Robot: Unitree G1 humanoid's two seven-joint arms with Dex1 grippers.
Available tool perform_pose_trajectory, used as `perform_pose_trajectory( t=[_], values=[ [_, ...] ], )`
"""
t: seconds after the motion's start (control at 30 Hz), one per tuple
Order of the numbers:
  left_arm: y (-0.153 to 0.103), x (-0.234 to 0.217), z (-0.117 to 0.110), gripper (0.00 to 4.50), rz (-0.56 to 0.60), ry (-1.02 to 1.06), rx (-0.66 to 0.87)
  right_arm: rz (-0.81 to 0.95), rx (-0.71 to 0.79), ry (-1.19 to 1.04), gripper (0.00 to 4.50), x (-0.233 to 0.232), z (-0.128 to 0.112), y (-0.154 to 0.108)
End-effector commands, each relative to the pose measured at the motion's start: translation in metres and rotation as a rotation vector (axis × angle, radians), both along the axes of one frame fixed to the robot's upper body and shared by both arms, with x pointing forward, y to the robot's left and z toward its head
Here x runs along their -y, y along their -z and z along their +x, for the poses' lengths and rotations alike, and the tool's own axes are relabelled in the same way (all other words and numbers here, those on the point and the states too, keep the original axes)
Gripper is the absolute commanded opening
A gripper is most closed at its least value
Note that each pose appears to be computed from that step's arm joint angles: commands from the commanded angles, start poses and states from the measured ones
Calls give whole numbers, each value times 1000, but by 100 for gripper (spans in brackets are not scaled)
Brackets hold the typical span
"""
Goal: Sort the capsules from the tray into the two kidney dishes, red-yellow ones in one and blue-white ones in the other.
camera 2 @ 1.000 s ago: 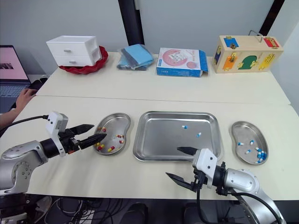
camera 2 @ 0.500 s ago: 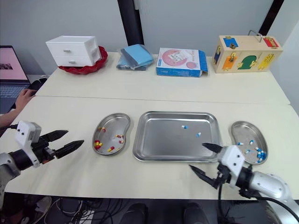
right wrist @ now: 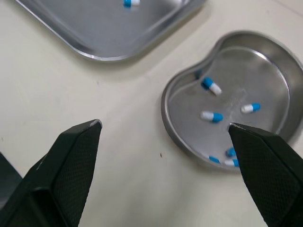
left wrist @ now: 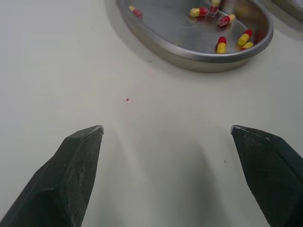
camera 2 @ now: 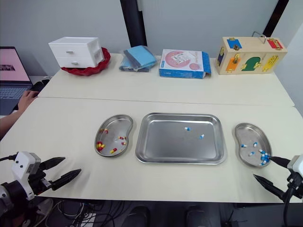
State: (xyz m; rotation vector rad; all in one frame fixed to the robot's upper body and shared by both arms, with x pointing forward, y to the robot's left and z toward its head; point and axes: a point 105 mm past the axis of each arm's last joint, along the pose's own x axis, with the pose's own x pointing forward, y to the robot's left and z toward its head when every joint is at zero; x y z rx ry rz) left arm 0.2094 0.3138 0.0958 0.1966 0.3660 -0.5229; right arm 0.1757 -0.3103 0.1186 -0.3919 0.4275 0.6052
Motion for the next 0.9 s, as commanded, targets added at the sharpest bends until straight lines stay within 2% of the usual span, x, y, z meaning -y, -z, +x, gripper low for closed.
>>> perform_pose_trajectory(
  t=[0.03,0.33,0.47,0.73,0.9],
  values=[
    [-5,12,-1,447,0,33,26,-72,-8,15,450,15,-5,-5],
    [-10,25,-3,447,7,49,30,-92,-22,36,450,25,-6,-3],
    [-15,43,-7,447,3,134,28,-88,-31,43,450,27,-7,-2],
    [-28,122,-12,447,-136,413,119,-96,-70,73,450,37,-17,3],
    [-29,139,-10,447,-201,466,192,-98,-85,79,450,38,-24,2]
  ],
)
